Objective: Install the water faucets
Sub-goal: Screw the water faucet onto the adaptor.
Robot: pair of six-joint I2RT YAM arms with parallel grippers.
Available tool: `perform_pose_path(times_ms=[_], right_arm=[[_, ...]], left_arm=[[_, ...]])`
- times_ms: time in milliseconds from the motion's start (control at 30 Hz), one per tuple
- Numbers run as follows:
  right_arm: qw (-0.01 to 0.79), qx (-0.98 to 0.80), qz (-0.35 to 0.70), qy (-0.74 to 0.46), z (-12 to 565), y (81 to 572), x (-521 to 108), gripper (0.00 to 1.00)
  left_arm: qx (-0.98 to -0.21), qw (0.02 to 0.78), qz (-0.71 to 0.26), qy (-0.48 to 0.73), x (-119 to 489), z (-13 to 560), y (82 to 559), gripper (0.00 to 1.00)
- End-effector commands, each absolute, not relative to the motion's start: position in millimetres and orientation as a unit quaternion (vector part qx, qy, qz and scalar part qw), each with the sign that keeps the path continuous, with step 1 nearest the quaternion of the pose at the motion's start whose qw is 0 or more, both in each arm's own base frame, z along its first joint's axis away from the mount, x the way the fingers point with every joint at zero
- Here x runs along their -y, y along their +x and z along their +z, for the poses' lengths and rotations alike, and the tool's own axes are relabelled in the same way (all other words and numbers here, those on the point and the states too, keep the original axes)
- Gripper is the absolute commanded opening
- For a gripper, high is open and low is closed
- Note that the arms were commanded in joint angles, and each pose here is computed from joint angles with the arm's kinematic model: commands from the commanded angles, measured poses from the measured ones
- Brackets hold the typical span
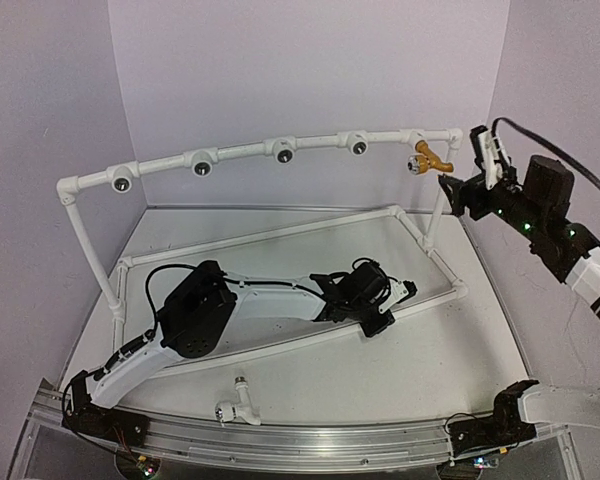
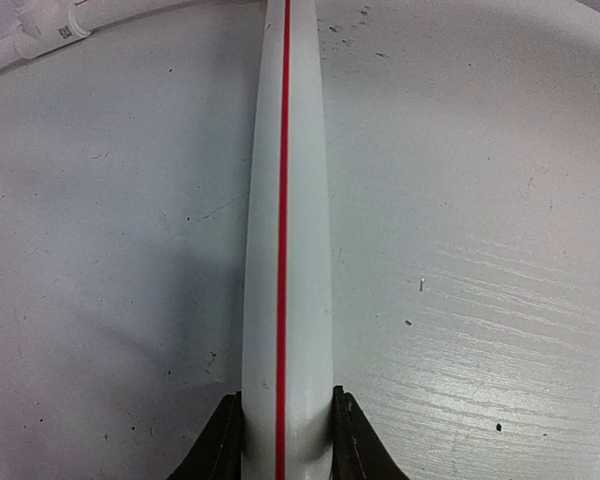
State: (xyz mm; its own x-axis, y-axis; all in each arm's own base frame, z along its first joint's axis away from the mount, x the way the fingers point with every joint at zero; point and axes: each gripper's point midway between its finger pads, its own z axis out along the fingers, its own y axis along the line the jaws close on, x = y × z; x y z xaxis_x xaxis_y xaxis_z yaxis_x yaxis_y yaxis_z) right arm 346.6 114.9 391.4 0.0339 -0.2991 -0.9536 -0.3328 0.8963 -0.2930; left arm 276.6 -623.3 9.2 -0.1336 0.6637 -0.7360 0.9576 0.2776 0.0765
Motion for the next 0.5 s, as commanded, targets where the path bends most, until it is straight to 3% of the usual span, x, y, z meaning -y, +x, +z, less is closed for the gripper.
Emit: perform_pose_path(times_ms=[0,467], right_arm=[[0.616,-0.581,-0.193,-0.495,386.2,343.7,-126.4,0.97],[0.575,-0.498,-0.310,-0.571,381.9,397.0,-158.5,0.94]], left_arm=[[-0.755,0.051,-0.123,0.642,520.5,-154.7,166.9,0.00],[-0.755,0.052,-0.124,0.641,521.3,-154.5,167.4,0.00]])
